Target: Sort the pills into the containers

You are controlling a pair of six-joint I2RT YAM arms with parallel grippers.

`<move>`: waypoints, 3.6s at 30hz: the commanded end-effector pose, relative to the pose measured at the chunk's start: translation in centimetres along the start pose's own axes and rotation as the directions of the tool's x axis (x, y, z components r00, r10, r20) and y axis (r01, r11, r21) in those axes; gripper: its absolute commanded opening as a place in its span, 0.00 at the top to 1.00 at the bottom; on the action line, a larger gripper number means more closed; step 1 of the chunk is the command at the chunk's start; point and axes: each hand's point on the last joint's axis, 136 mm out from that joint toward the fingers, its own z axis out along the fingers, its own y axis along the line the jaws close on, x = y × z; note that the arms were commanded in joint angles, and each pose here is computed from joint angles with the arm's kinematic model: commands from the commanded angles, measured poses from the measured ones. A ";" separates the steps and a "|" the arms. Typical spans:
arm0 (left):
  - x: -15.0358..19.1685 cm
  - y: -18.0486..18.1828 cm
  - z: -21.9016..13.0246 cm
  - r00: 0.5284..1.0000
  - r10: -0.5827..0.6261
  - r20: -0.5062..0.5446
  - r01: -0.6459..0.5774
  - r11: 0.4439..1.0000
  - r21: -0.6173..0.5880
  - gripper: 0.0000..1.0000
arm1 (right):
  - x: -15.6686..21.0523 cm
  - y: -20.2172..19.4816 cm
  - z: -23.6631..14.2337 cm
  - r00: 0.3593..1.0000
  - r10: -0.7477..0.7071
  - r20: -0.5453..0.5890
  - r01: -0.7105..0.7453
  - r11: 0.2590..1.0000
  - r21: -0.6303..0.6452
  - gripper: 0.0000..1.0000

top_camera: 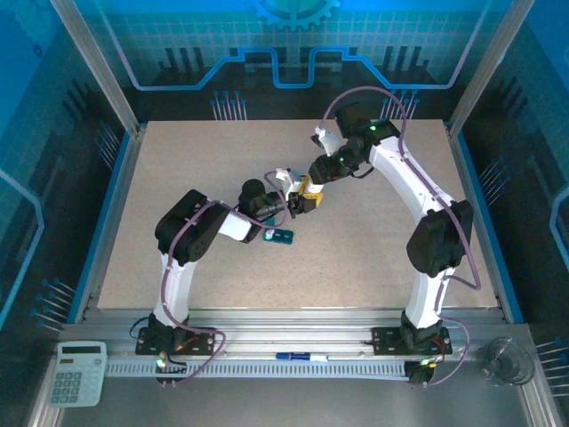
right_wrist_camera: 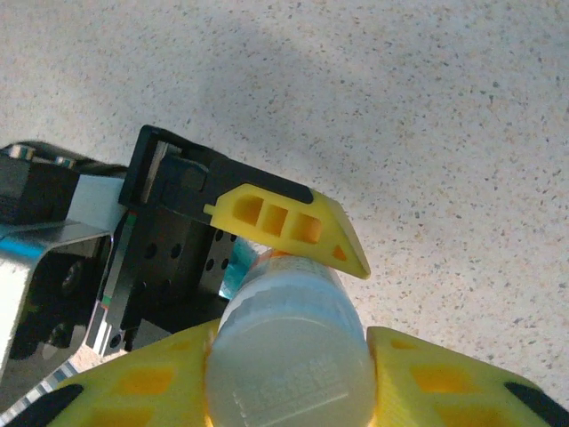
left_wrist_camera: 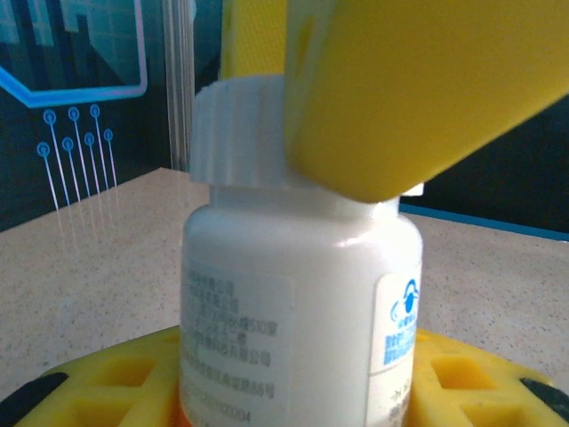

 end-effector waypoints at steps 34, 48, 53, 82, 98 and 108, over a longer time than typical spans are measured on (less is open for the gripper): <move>-3.3 -0.9 0.1 0.994 0.069 0.086 -0.073 0.997 0.037 1.00 | -1.0 0.9 -5.6 0.984 0.065 0.164 -0.077 0.995 0.066 0.24; -3.3 -0.9 0.1 0.994 0.070 0.086 -0.073 0.996 0.040 1.00 | -1.3 0.4 -3.1 0.998 -0.032 0.052 0.030 0.999 0.033 0.24; -3.3 -0.9 0.1 0.994 0.071 0.086 -0.075 0.996 0.041 1.00 | -0.9 0.3 -2.3 0.999 -0.022 0.026 0.022 1.000 0.017 0.26; -3.6 -0.9 0.2 0.993 0.072 0.091 -0.076 0.996 0.041 1.00 | 1.5 -1.0 0.1 0.959 0.280 0.044 -0.283 0.952 0.115 0.62; -3.4 -0.9 0.2 0.994 0.067 0.088 -0.071 0.997 0.040 1.00 | -0.6 -0.1 -3.8 0.884 0.412 0.220 -0.429 0.903 0.031 0.33; -3.5 -1.0 0.2 0.993 0.071 0.090 -0.075 0.996 0.044 1.00 | -2.7 -0.6 -7.4 0.928 0.239 0.284 -0.240 0.970 -0.034 0.21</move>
